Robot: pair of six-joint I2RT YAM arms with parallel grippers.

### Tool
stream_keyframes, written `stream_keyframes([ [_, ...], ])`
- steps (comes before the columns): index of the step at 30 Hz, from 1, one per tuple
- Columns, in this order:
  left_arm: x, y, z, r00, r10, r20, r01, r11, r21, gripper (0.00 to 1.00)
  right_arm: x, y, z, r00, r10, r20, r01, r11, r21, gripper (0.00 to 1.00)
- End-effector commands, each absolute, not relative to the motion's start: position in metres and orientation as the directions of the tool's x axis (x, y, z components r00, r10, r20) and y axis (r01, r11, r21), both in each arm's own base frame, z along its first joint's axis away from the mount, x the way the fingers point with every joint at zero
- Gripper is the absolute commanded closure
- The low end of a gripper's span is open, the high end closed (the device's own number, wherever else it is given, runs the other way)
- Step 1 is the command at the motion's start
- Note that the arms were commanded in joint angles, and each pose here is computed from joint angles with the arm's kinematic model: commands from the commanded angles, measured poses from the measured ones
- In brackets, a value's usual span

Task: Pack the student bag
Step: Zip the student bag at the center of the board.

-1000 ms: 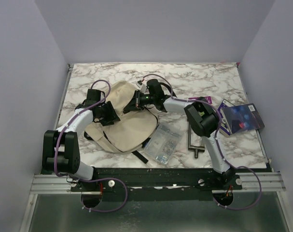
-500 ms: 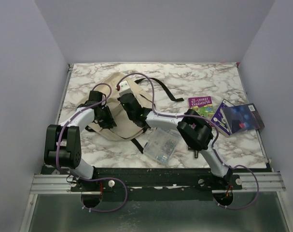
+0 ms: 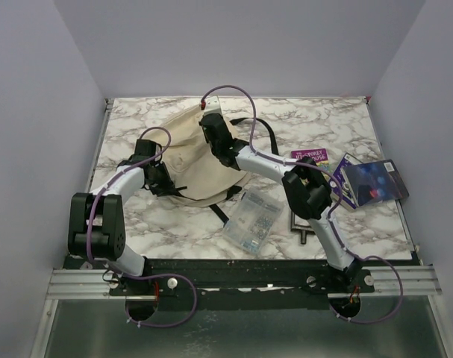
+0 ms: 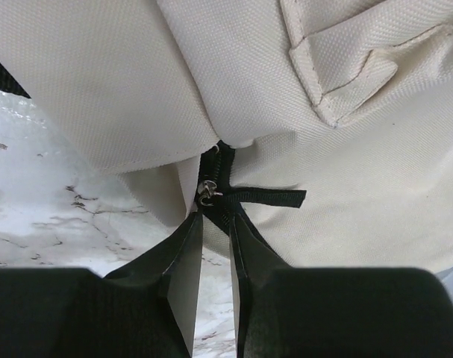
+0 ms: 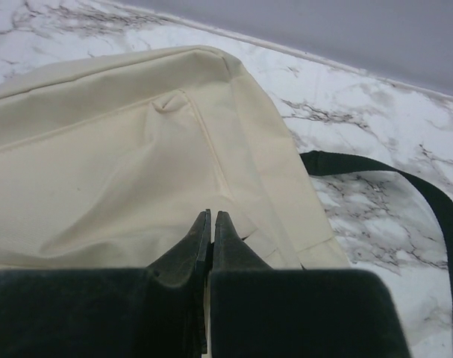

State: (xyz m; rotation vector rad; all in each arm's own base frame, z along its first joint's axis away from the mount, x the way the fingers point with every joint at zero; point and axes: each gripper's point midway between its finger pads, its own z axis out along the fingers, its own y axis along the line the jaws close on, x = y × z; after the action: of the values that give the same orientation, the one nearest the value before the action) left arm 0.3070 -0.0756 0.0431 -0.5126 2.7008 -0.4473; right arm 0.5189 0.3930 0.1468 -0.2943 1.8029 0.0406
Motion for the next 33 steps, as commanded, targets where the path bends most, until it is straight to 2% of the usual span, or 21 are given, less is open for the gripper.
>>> stream_keyframes([
  [1, 0.298, -0.074, 0.056, -0.883, -0.357, -0.305, -0.236, 0.899, -0.370, 0.70, 0.529, 0.398, 0.168, -0.207, -0.113, -0.972, -0.271, 0.961, -0.054, 1.00],
  [2, 0.302, -0.080, 0.071, -0.867, -0.346, -0.357, -0.185, 0.891, -0.414, 0.61, 0.523, 0.403, 0.172, -0.213, -0.095, -0.972, -0.304, 0.952, -0.026, 1.00],
  [4, 0.312, -0.082, 0.097, -0.810, -0.359, -0.464, -0.130, 0.881, -0.454, 0.35, 0.513, 0.412, 0.170, -0.256, -0.081, -0.963, -0.343, 0.939, 0.012, 1.00],
  [6, 0.325, -0.080, 0.121, -0.753, -0.391, -0.529, -0.117, 0.871, -0.477, 0.24, 0.501, 0.420, 0.172, -0.277, -0.047, -0.960, -0.394, 0.916, 0.069, 1.00],
  [9, 0.346, -0.079, 0.140, -0.724, -0.437, -0.534, -0.133, 0.848, -0.513, 0.17, 0.490, 0.423, 0.174, -0.318, -0.005, -0.948, -0.413, 0.901, 0.134, 1.00],
  [13, 0.374, -0.078, 0.121, -0.744, -0.476, -0.470, -0.214, 0.835, -0.506, 0.15, 0.483, 0.426, 0.175, -0.351, 0.041, -0.936, -0.418, 0.887, 0.195, 1.00],
  [18, 0.393, -0.084, 0.100, -0.783, -0.488, -0.386, -0.276, 0.829, -0.488, 0.24, 0.488, 0.423, 0.165, -0.352, 0.030, -0.936, -0.393, 0.903, 0.177, 1.00],
  [21, 0.389, -0.067, 0.073, -0.834, -0.467, -0.296, -0.373, 0.870, -0.322, 0.36, 0.499, 0.412, 0.162, -0.286, -0.054, -0.957, -0.317, 0.948, 0.041, 1.00],
  [24, 0.379, -0.057, 0.053, -0.903, -0.383, -0.194, -0.355, 0.921, -0.162, 0.35, 0.516, 0.388, 0.158, -0.216, -0.185, -0.959, -0.168, 0.974, -0.150, 1.00],
  [29, 0.371, -0.043, 0.049, -0.913, -0.354, -0.204, -0.350, 0.935, -0.058, 0.37, 0.528, 0.373, 0.164, -0.162, -0.269, -0.949, -0.109, 0.961, -0.253, 1.00],
  [33, 0.368, -0.035, 0.048, -0.909, -0.362, -0.206, -0.364, 0.931, -0.031, 0.36, 0.554, 0.345, 0.148, -0.199, -0.248, -0.948, -0.071, 0.968, -0.239, 1.00],
])
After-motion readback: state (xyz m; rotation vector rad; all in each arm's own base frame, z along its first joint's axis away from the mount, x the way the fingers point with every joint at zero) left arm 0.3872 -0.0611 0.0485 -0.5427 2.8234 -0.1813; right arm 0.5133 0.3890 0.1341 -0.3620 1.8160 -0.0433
